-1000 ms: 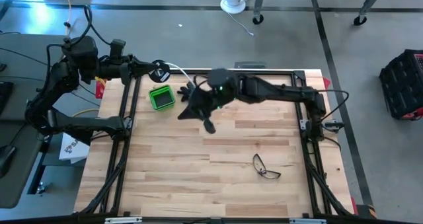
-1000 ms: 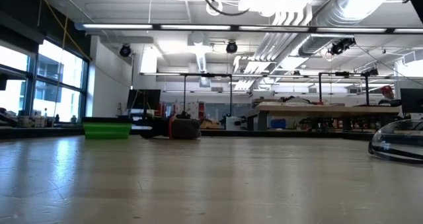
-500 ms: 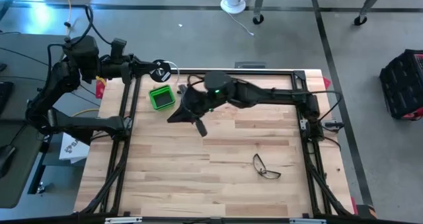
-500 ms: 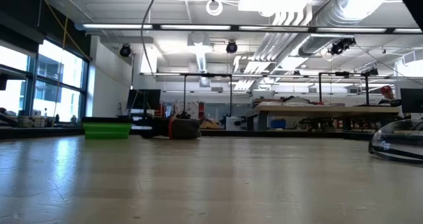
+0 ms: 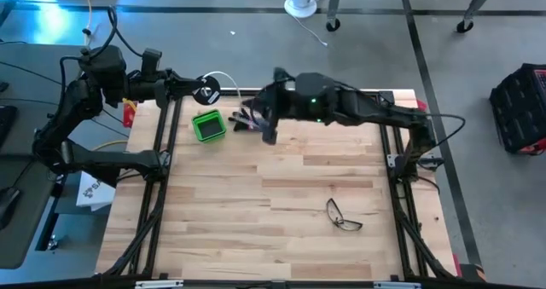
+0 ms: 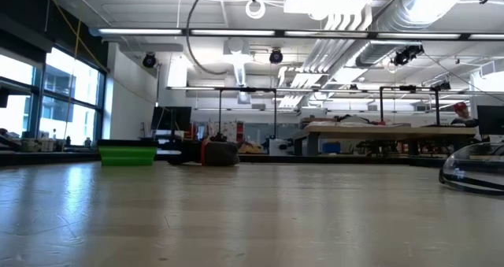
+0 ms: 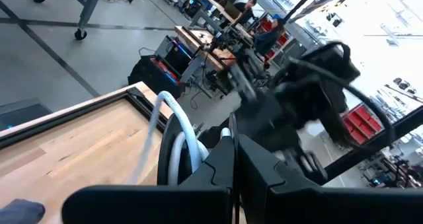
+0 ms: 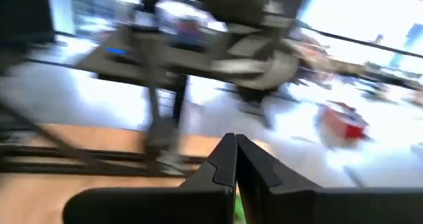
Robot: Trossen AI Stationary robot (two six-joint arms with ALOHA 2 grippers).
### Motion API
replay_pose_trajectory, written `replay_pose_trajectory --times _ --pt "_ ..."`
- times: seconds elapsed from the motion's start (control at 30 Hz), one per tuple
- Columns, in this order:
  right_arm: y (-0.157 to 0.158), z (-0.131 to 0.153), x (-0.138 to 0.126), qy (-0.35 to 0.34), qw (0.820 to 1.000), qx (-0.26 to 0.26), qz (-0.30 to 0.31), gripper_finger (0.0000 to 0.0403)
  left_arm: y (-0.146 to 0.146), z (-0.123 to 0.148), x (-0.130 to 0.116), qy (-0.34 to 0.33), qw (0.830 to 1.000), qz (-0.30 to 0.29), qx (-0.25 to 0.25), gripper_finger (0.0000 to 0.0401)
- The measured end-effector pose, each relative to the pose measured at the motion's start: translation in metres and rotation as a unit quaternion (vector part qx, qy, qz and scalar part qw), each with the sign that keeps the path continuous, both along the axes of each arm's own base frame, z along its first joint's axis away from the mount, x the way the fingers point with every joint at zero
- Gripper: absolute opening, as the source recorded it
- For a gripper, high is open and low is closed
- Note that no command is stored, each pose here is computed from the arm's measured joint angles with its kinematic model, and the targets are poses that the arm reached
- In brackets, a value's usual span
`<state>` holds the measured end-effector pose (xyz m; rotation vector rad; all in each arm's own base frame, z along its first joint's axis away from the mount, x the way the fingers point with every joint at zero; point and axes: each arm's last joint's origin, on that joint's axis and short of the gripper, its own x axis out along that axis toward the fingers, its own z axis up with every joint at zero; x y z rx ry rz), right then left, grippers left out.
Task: Coil cords
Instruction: Coil the white wire on the spool
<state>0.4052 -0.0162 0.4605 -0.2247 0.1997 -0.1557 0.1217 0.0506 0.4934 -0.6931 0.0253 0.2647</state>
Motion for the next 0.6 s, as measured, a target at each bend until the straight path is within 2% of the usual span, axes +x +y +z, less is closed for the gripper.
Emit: replay_pose_trajectory --times 0.17,0.33,0.47,0.6 --pt "-0.023 -0.014 -0.003 0.057 0.997 0.032 -0.047 0.0 0.0 0.0 0.0 0.0 1.0 -0.004 -0.001 0.0" --pt "-0.054 -0.031 0.007 0.079 0.993 0.066 -0.055 0.0 0.0 0.0 0.0 0.0 1.0 -0.005 0.001 0.0" --pt "-0.072 -0.026 0.012 0.018 0.993 0.097 -0.067 0.0 0.0 0.0 0.0 0.001 1.0 -0.005 0.004 0.0" --pt "-0.083 -0.013 0.005 -0.027 0.992 0.099 -0.074 0.0001 0.0 0.0 0.0 0.001 1.0 -0.005 0.004 0.0"
